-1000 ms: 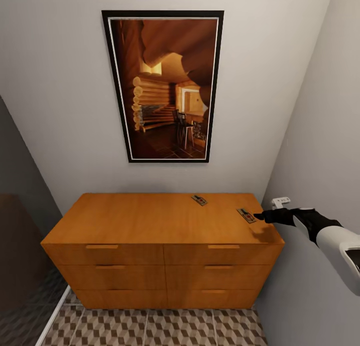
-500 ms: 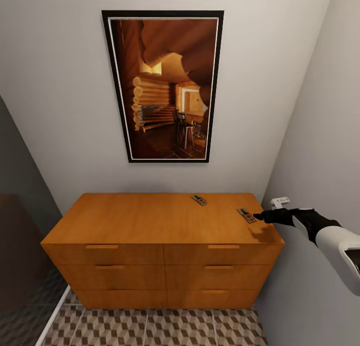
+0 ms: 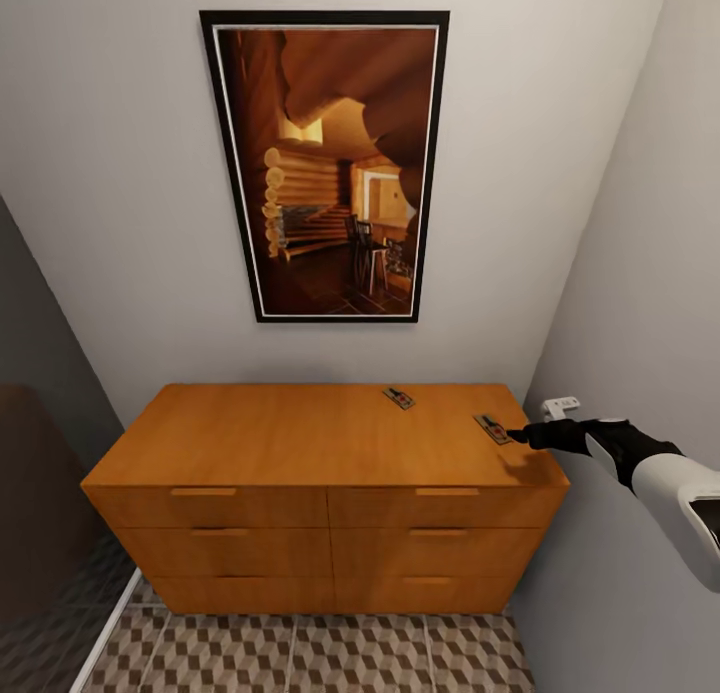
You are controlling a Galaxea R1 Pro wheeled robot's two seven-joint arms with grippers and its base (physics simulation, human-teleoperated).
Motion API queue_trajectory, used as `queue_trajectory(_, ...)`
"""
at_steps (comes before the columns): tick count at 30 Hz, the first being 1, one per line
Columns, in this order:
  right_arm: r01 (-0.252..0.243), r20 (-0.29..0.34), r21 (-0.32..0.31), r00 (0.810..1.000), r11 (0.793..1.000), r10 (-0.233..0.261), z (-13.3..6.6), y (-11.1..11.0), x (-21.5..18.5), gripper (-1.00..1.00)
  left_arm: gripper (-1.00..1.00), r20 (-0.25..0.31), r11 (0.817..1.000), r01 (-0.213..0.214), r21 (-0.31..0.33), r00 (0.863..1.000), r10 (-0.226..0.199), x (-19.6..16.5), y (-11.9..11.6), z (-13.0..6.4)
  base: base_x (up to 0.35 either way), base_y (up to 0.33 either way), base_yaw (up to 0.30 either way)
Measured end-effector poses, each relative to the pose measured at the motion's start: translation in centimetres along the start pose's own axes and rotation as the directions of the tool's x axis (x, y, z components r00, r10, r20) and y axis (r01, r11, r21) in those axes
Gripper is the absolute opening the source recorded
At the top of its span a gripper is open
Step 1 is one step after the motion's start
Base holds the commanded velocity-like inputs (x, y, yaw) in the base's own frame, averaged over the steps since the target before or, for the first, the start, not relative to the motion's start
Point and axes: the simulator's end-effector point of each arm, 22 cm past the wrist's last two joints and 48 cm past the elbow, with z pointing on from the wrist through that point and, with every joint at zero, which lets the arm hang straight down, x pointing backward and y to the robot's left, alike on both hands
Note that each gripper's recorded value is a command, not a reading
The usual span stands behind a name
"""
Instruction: Take the four mousetraps from the cabinet in the bathroom and place them on the bathroom floor. Make sure all four end up on the same floor surface, and ensure that at least two of them are either under or directly next to the same bathroom sink.
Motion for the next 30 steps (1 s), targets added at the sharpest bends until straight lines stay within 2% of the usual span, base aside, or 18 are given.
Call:
queue_trajectory(17, -0.005, -0.025, -0.002, 1.000, 1.000, 0.005, 1.1, -0.1, 1.4, 1.00, 1.00, -0.026, 1.000, -0.003, -0.002, 1.000, 0.003, 1.2, 0.1, 0.2, 0.007, 0.000, 0.000)
queue_trajectory(30, -0.007, -0.046, -0.004, 0.999, 1.000, 0.007, 1.9, -0.1, 2.5, 1.00, 1.00, -0.046, 1.000, -0.005, -0.004, 0.999, 0.004, 2.0, 0.1, 0.4, 0.150, 0.000, 0.000)
